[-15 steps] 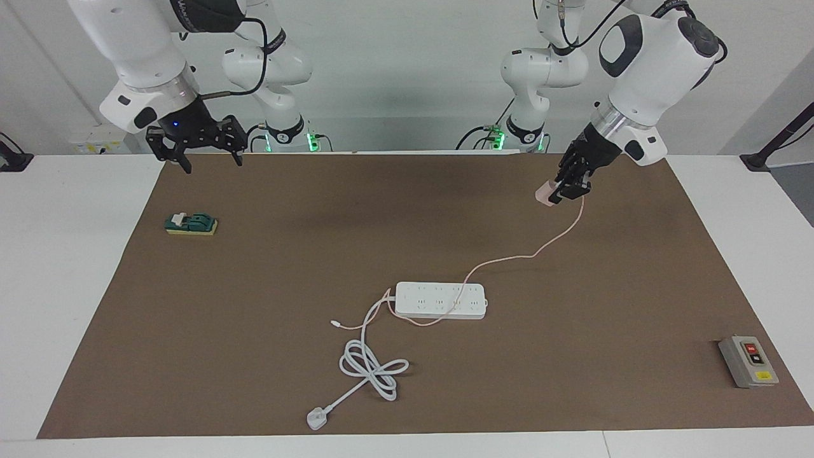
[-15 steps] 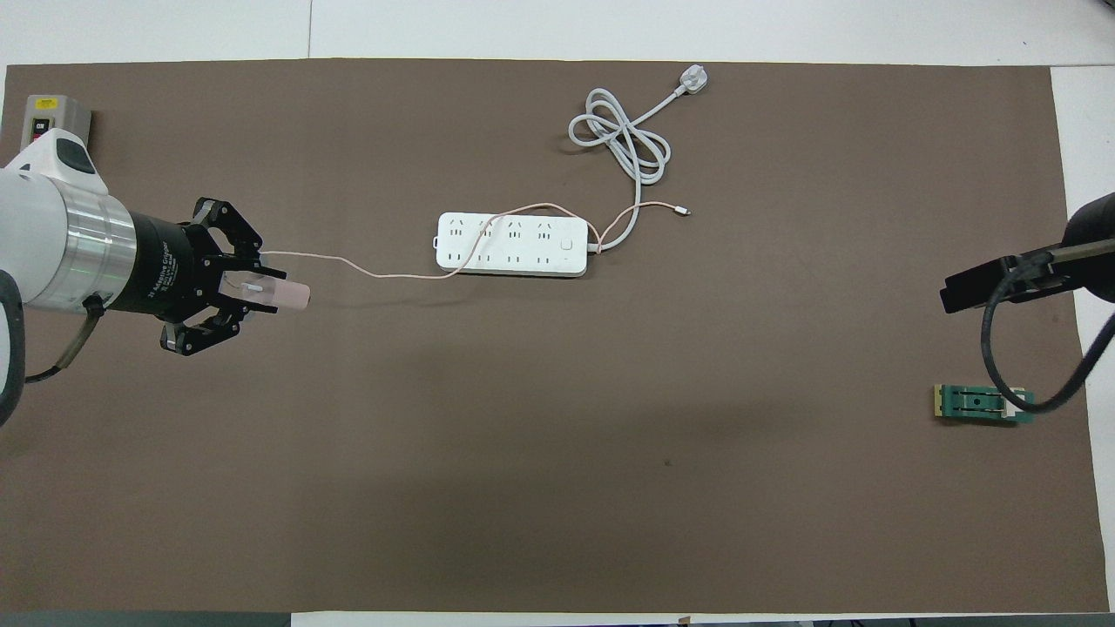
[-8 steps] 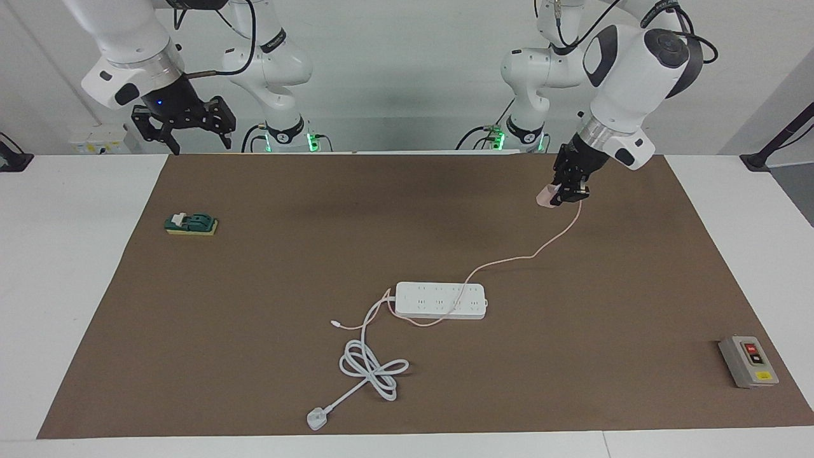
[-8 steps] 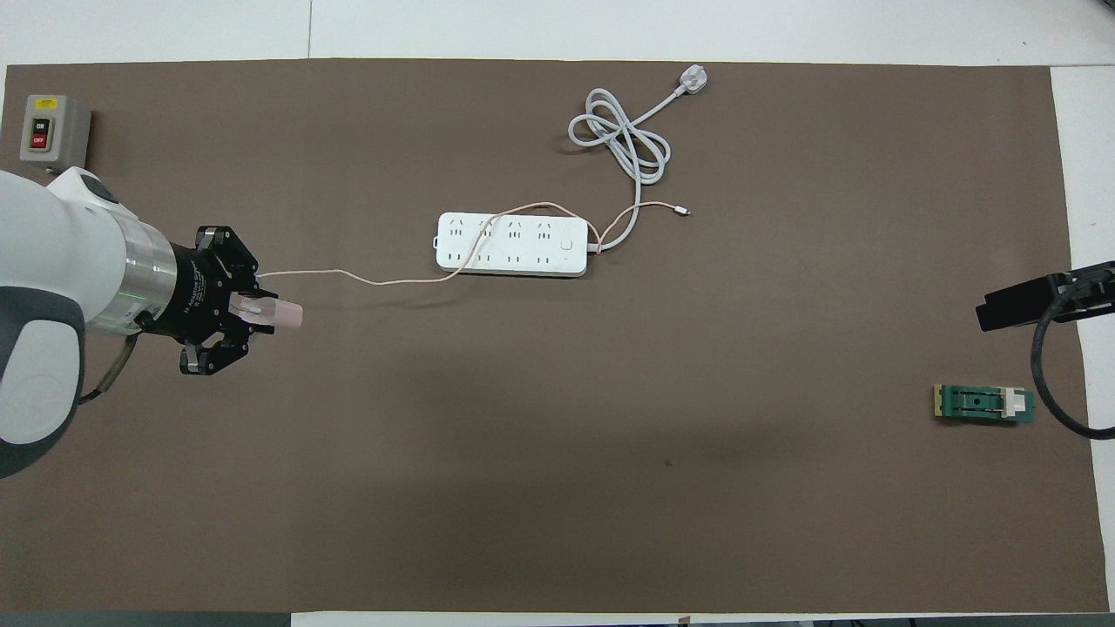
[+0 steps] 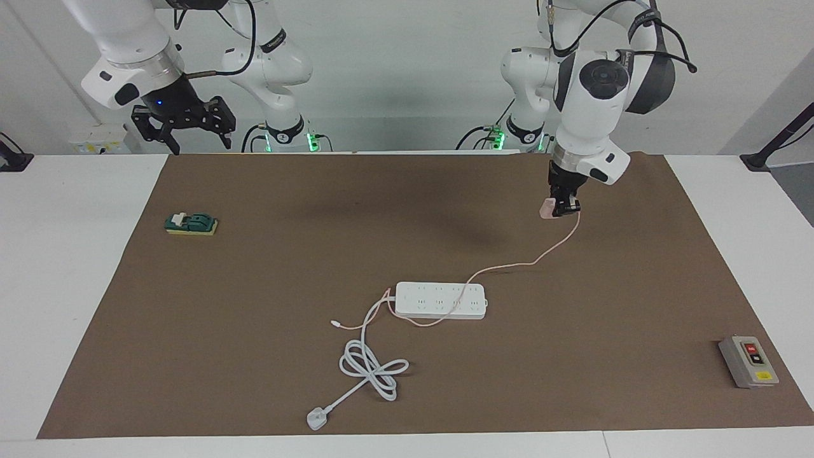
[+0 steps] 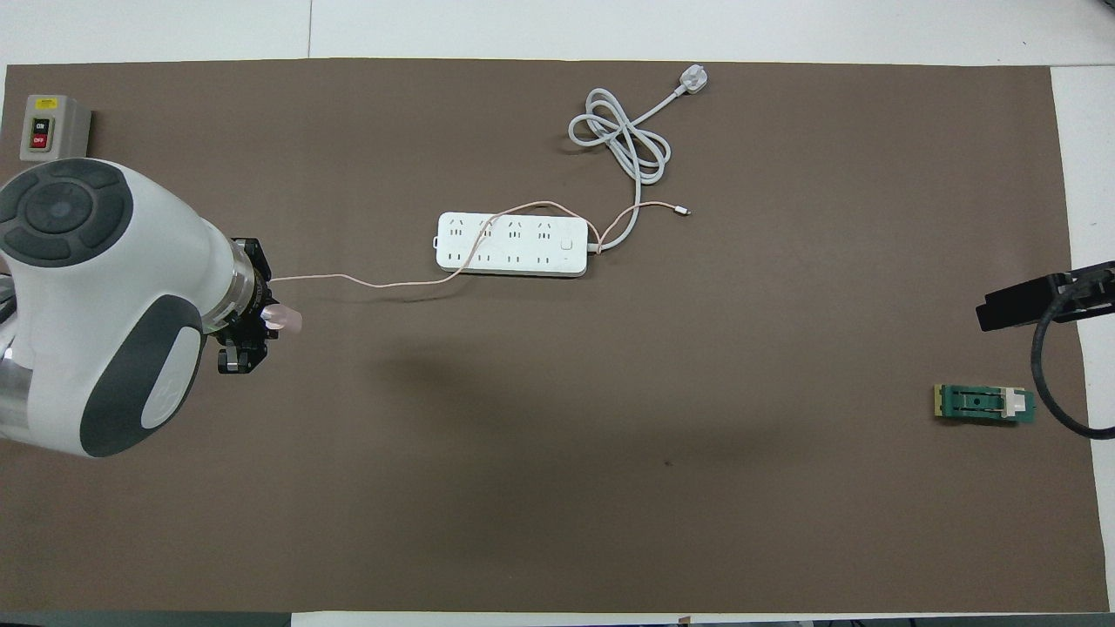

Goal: Plug charger into power strip

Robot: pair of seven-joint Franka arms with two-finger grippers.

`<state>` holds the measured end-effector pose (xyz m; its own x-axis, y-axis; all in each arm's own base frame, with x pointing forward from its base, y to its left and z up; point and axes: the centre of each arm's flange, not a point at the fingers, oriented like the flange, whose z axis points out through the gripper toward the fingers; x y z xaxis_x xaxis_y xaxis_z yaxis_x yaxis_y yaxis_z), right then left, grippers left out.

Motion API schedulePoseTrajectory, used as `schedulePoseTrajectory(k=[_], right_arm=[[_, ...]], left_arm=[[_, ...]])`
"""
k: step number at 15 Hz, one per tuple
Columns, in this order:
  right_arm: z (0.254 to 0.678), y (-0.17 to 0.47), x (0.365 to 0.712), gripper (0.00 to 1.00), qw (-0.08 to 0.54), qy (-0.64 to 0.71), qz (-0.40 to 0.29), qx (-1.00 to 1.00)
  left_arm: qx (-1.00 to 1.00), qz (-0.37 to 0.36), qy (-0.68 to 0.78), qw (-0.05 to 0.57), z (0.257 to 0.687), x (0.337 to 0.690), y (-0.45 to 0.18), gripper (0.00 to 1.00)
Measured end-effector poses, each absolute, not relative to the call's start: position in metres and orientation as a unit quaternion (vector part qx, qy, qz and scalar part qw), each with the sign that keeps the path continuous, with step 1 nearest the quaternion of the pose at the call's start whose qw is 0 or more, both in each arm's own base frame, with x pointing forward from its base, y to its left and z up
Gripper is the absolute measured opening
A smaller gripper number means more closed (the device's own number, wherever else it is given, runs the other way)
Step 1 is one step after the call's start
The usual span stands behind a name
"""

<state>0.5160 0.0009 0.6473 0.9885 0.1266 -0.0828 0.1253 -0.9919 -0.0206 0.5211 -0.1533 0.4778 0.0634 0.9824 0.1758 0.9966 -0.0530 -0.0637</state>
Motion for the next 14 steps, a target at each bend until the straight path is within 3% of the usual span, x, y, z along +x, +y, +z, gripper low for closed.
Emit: schedulePoseTrajectory(k=[6,14], right_arm=[[0.647,0.001,0.516,1.00,0.008,-0.063,0.041,-0.997],[0.647,0.002,0.516,1.00,0.007,-0.064,0.041,-0.997]], left_arm=[[-0.712,-0.068,-0.671,0.192,0.471,0.527,-0.077,0.31],[-0.708,-0.066,-0.667,0.222,0.489,0.537,0.062,0.31]])
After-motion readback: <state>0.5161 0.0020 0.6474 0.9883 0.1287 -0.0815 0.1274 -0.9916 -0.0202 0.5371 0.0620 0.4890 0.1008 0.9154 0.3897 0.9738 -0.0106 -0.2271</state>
